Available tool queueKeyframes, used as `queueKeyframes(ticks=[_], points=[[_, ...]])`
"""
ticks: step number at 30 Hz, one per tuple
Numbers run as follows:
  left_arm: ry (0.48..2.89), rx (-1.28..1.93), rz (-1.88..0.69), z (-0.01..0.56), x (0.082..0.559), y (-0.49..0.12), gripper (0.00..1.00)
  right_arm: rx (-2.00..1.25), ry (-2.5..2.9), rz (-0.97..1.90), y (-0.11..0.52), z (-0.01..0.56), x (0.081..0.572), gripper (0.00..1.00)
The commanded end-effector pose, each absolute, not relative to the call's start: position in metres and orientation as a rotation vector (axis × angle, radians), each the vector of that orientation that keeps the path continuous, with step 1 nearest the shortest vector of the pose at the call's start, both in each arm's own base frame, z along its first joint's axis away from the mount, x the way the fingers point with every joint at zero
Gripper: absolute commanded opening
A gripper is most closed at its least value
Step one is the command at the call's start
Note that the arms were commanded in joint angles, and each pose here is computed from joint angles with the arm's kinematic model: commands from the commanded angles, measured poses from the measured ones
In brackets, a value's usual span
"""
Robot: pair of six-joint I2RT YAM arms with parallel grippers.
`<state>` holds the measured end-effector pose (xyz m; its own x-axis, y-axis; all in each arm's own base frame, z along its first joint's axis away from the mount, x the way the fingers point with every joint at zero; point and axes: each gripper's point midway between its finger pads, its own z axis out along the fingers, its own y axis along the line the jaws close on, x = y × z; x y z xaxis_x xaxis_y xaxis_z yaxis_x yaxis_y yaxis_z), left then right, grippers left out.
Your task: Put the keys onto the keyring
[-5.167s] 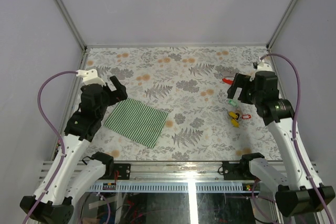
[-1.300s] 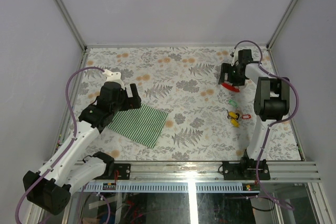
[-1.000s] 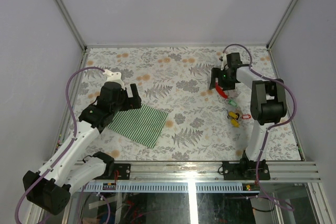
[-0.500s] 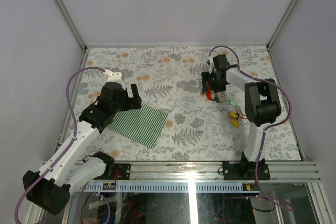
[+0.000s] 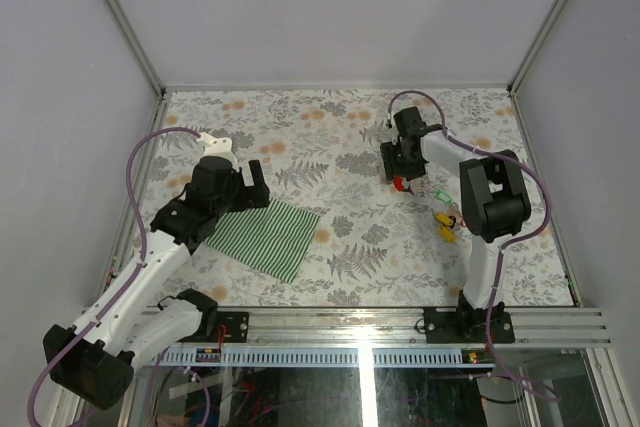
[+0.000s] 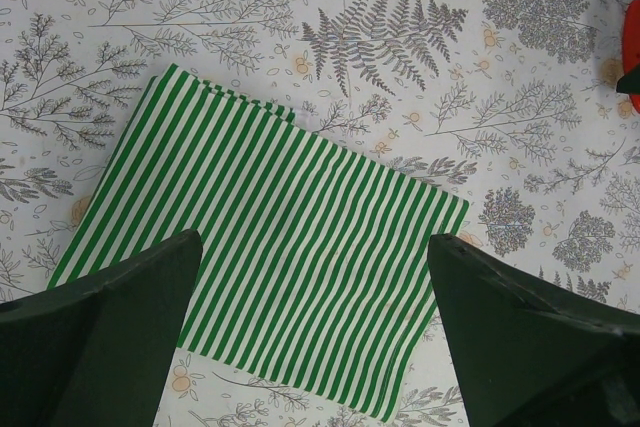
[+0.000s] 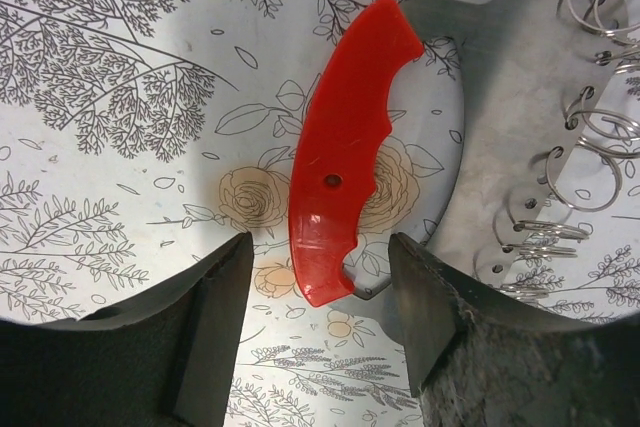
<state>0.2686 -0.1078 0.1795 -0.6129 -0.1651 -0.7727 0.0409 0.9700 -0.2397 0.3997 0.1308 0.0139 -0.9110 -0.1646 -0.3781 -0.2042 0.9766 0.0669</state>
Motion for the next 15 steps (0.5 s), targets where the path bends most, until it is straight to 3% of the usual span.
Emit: queueKeyframes(ticks=[1,15], points=[[2.181,-0.081,-0.276,0.188,0.272,-0.106,1.0,-0.309,2.794,0.051,0.13,0.003,0.39,0.62],[2.178,-0.08,-0.274,0.188,0.271,-0.107,1.0,-0.369,2.776,0.128,0.148,-0.004,0.37,0.36]])
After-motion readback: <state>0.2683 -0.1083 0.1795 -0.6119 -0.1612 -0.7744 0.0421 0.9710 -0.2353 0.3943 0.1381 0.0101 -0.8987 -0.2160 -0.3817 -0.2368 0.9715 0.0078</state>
